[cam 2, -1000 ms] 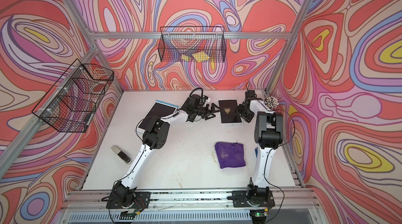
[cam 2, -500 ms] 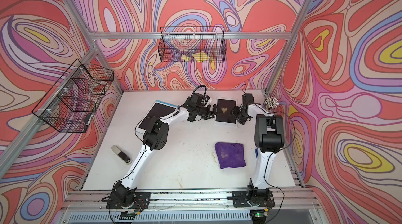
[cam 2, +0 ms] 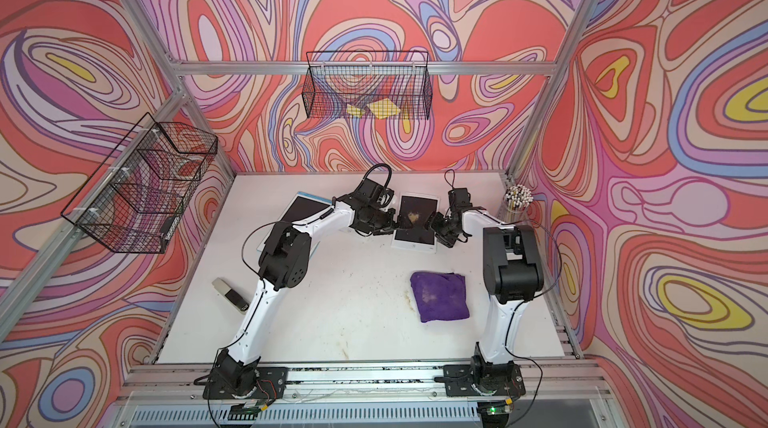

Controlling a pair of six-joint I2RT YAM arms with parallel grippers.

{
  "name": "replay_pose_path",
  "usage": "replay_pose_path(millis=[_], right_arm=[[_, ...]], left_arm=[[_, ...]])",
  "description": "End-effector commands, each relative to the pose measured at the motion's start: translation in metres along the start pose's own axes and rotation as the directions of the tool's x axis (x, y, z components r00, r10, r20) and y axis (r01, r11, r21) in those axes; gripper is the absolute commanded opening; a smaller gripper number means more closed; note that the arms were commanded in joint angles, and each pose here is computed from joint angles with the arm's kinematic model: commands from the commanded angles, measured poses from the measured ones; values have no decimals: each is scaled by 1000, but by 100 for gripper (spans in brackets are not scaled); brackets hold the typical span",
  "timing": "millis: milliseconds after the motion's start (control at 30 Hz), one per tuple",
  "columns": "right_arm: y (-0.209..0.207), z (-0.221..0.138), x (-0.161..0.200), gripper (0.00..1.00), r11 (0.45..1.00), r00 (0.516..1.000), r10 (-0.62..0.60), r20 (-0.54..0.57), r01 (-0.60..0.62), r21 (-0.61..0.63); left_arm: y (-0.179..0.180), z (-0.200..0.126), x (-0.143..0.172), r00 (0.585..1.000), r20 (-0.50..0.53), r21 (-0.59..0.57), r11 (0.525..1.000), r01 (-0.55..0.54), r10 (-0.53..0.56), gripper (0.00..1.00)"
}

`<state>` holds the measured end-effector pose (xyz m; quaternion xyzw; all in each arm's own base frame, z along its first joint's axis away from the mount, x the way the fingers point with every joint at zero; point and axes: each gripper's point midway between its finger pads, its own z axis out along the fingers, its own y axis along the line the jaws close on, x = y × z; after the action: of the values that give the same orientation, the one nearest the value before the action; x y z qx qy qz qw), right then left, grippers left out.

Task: Wipe the drawing tablet
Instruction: Move the drawing tablet to the center of the board.

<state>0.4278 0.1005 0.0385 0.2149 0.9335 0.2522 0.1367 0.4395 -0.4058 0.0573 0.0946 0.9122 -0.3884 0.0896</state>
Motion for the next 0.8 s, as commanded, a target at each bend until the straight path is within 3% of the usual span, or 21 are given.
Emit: replay_pose_path(millis=[0,367,767], right_arm=[[8,4,49,77,1000,995,-1,-104,1,0],[35,-21,137,77,995,985,-100,-143,99,-15],[54,-10,229,78,985,962,-170,-212,173,-3]], left_arm=[[10,-10,24,999,-41,-54,999,1,-3,99],[18,-51,84,1000,-26,-60,998,14,-16,99],[26,-84,165,1000,-26,-48,999,5,-6,99]])
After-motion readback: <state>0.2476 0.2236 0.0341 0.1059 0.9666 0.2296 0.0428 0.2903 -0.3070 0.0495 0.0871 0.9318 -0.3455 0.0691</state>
